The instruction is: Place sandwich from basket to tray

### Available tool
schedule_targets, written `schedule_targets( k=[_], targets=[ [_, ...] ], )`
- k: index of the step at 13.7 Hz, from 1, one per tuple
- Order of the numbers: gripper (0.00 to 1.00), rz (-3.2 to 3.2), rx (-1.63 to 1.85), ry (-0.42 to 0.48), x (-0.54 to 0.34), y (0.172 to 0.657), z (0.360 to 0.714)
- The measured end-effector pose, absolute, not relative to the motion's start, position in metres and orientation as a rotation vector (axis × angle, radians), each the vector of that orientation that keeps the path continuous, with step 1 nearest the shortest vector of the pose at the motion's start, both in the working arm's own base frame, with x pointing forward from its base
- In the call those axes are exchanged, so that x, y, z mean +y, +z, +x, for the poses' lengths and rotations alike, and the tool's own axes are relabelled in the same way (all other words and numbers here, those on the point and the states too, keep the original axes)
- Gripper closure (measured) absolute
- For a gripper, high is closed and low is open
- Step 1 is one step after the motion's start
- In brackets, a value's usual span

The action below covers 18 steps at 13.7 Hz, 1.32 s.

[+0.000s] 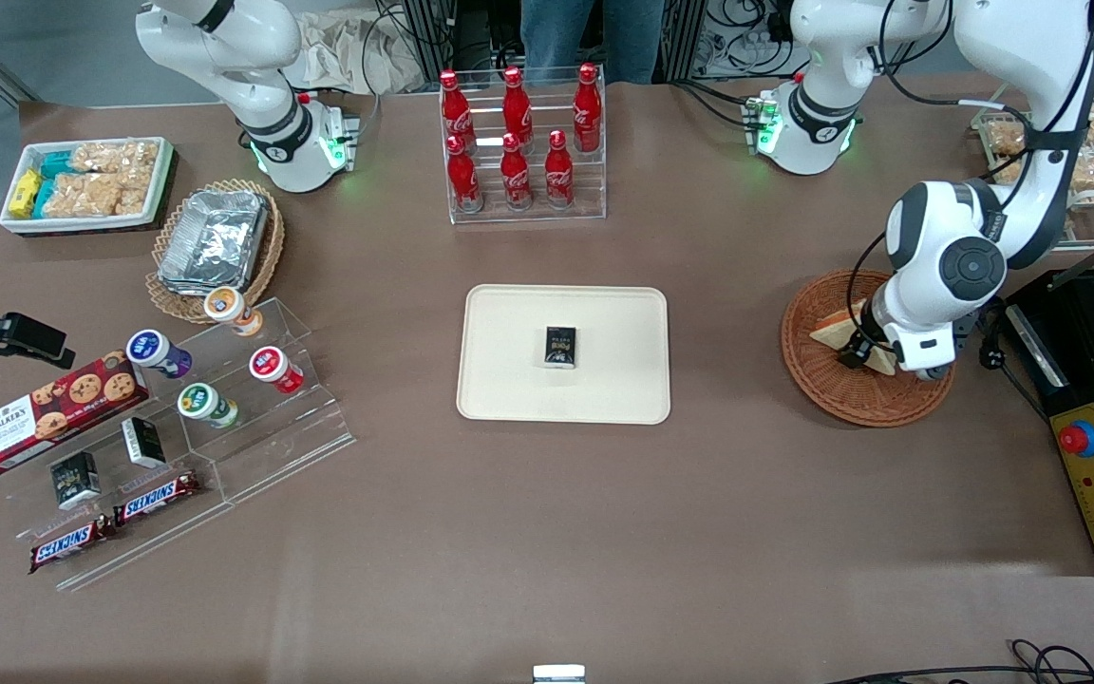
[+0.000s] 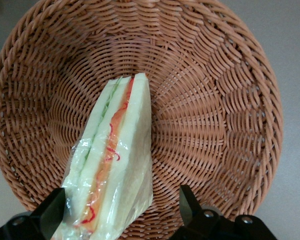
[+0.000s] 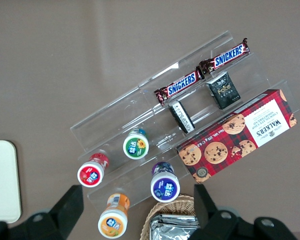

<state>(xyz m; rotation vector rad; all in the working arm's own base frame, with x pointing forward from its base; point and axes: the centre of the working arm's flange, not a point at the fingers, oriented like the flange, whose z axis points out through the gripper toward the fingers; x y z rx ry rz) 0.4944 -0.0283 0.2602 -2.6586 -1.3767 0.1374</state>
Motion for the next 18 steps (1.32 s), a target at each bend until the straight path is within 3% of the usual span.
schedule_targets(
  k=[6,9,11,15,18],
  targets=[
    [0.00,-2.663,-1.369,0.096,-0.038,0.299,0.506],
    [0.00,-2.629,-1.324,0.141,-0.051,0.358,0.522],
    [0.00,-2.665,-1.275,0.106,-0.056,0.408,0.526],
    [0.00,-2.787,-1.212,-0.015,-0.056,0.497,0.500],
    [0.00,-2.803,-1.214,-0.018,-0.054,0.503,0.485]
  ],
)
